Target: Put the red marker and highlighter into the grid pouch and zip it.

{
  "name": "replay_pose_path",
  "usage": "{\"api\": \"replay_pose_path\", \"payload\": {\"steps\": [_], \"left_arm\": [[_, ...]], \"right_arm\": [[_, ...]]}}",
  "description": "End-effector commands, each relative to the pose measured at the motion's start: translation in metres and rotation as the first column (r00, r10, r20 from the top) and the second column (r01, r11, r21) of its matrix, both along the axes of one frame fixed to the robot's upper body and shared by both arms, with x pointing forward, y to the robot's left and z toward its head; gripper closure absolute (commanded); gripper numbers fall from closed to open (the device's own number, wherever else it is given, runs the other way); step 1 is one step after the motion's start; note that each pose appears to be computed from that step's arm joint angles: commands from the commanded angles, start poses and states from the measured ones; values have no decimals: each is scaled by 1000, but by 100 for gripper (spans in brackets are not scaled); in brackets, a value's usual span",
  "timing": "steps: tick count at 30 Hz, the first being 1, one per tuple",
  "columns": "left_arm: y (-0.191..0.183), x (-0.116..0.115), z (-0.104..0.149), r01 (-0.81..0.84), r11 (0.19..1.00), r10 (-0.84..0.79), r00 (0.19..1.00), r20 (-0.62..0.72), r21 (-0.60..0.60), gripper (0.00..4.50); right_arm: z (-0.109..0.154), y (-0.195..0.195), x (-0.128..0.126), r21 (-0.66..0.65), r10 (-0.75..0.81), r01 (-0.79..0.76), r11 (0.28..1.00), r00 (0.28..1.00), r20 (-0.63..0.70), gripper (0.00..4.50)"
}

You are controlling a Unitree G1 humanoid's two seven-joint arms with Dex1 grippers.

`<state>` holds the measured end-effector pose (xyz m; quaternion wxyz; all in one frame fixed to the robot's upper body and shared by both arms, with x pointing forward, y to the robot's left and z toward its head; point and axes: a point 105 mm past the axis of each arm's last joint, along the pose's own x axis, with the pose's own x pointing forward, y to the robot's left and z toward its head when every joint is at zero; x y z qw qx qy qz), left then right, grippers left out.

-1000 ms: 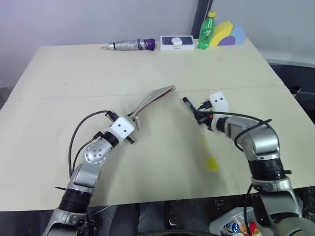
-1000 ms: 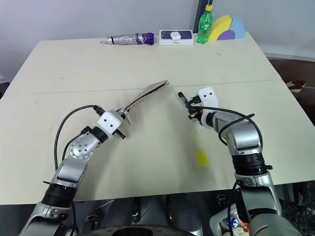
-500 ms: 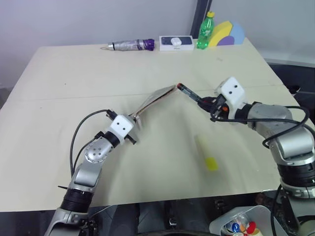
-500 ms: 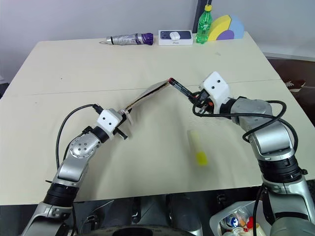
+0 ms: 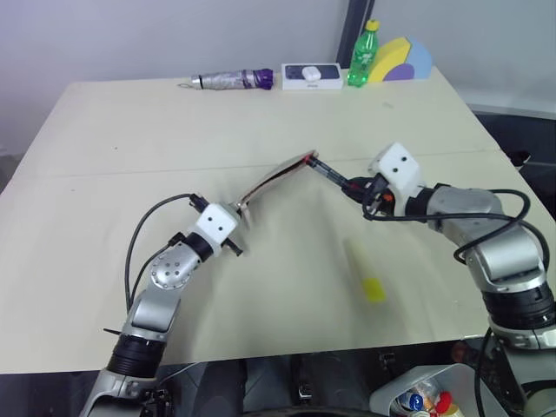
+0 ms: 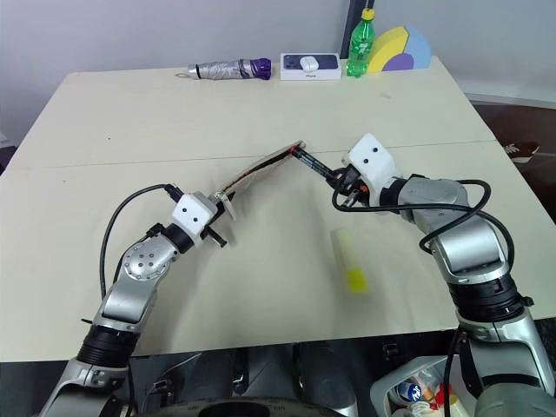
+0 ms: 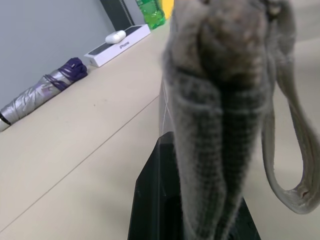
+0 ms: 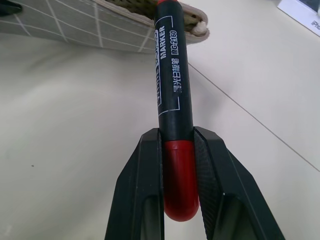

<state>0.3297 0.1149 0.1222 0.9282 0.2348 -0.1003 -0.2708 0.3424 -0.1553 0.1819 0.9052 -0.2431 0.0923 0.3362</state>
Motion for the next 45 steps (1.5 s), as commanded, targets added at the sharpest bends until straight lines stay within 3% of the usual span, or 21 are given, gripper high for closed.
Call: {"api": "replay_pose_path", "payload": {"steps": [1,7,13,19,22,26,30,34,38,45], "left_arm": [[-6,-5,11,28,1000,-28,999,45,-3,450],[-11,-9,10,77,994,-83,994,67,80,450],[-19,-19,3,189,954,-210,975,67,231,450],[-30,-27,-2,302,904,-331,943,47,302,450],[-36,-32,-2,359,877,-390,920,36,318,450],[-34,-32,-3,367,873,-396,918,27,321,450],[-27,-23,-2,309,913,-325,946,16,265,450],[-27,-16,0,250,953,-254,967,3,171,450],[-31,-5,2,177,982,-176,984,-16,59,450],[-36,7,6,120,993,-120,993,-20,-2,450]], "right_arm": [[12,5,0,-31,29,-28,999,998,54,418],[4,3,-7,-207,101,-85,975,993,66,418],[-7,14,-22,-397,282,-239,886,958,51,418],[-16,38,-37,-504,462,-392,770,887,17,418],[-12,59,-42,-482,533,-454,750,845,33,418],[-3,63,-40,-440,522,-452,775,851,45,214],[24,49,-32,-324,410,-360,875,907,100,15],[35,28,-33,-208,301,-280,937,950,78,15],[30,-18,-34,-145,97,-92,985,995,22,15],[-16,-41,-69,-53,-37,27,998,978,-204,15]]}}
